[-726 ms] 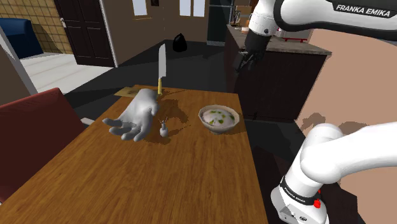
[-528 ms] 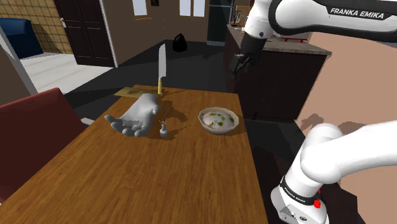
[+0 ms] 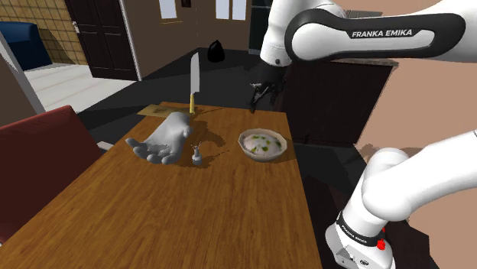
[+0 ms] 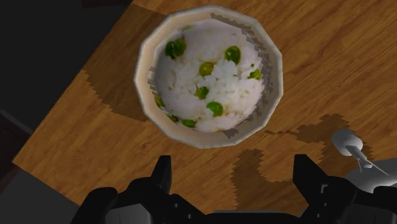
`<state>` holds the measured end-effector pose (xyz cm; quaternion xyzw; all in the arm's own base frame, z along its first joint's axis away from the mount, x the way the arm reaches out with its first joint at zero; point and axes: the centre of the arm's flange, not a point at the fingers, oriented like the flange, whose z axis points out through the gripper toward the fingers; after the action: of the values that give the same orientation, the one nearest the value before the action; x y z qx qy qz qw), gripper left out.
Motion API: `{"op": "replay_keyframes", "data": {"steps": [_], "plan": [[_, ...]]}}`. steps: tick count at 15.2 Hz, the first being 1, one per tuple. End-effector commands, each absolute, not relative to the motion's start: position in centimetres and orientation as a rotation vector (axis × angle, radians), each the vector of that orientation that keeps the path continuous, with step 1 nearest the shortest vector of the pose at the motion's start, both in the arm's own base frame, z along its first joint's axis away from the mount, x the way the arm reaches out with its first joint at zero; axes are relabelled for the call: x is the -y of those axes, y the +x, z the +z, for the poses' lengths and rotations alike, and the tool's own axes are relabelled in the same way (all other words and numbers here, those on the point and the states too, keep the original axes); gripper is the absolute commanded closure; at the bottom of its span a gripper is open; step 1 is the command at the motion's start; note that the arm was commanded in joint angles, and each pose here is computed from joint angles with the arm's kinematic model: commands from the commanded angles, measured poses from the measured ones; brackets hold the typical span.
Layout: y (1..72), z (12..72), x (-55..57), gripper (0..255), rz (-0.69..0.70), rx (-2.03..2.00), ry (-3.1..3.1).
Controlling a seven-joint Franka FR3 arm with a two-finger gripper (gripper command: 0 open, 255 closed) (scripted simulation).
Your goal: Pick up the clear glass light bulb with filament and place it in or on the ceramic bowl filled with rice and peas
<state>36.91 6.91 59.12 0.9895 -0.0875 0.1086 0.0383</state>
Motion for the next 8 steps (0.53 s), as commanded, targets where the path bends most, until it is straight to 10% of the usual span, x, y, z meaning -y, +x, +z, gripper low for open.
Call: {"op": "replay_keyframes", "data": {"steps": [1,8], "plan": [[38.2,57.5,-8.4,0,0.324,0.277,3.043],[43.0,52.7,-14.5,0,0.288,0.303,3.069]]}}
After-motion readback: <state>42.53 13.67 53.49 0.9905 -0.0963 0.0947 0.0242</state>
